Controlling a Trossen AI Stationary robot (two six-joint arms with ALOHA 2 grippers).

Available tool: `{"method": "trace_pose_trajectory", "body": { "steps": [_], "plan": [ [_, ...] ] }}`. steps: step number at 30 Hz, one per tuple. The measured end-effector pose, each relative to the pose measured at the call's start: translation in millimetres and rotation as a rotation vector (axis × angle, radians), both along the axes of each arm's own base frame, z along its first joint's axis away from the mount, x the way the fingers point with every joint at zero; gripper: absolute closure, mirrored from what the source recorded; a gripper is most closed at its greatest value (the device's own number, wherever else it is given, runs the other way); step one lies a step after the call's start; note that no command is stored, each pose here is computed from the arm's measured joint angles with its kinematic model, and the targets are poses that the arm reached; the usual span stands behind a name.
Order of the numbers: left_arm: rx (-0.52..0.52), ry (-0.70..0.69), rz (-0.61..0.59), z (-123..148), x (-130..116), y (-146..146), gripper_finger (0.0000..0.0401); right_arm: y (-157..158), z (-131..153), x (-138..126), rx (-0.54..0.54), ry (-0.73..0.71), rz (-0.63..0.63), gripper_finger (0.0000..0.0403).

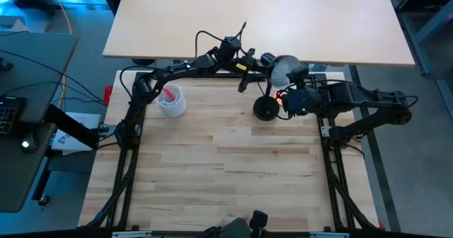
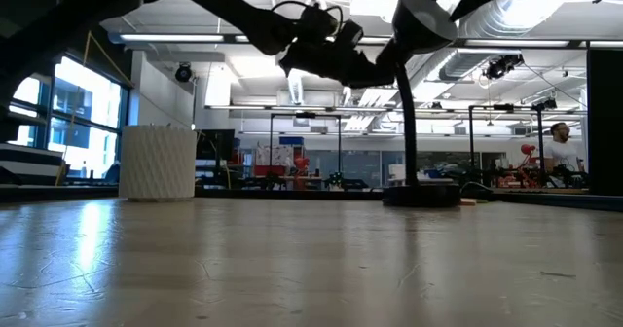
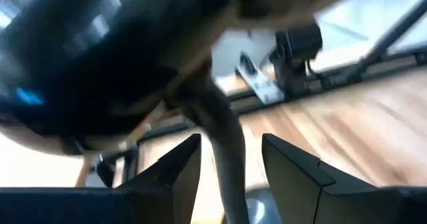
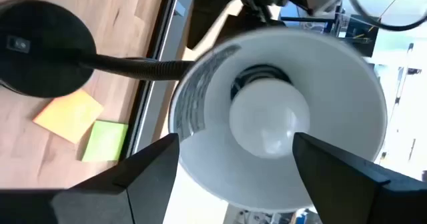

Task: Screw lightbulb
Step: Insert the light bulb into the desk lamp

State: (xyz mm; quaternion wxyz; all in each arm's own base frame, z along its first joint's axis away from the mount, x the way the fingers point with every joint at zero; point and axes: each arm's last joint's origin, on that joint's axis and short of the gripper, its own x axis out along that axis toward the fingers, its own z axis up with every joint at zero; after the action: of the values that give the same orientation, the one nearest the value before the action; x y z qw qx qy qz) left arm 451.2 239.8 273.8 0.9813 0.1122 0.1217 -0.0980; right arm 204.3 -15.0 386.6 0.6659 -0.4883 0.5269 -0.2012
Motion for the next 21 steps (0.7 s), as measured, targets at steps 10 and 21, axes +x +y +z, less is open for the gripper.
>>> {"method": "trace_pose_trajectory", "body": {
  "steps": [10, 21],
  "plan": [
    [-0.072, 0.094, 0.069, -11, -30, 42, 0.0231, 0, 2, 4, 0.016, -0.062, -0.006, 0.0111],
    [-0.087, -0.122, -0.004, 11, -41, 65, 0.0231, -11, 4, 8, 0.104, -0.162, -0.034, 0.0111]
  ]
}}
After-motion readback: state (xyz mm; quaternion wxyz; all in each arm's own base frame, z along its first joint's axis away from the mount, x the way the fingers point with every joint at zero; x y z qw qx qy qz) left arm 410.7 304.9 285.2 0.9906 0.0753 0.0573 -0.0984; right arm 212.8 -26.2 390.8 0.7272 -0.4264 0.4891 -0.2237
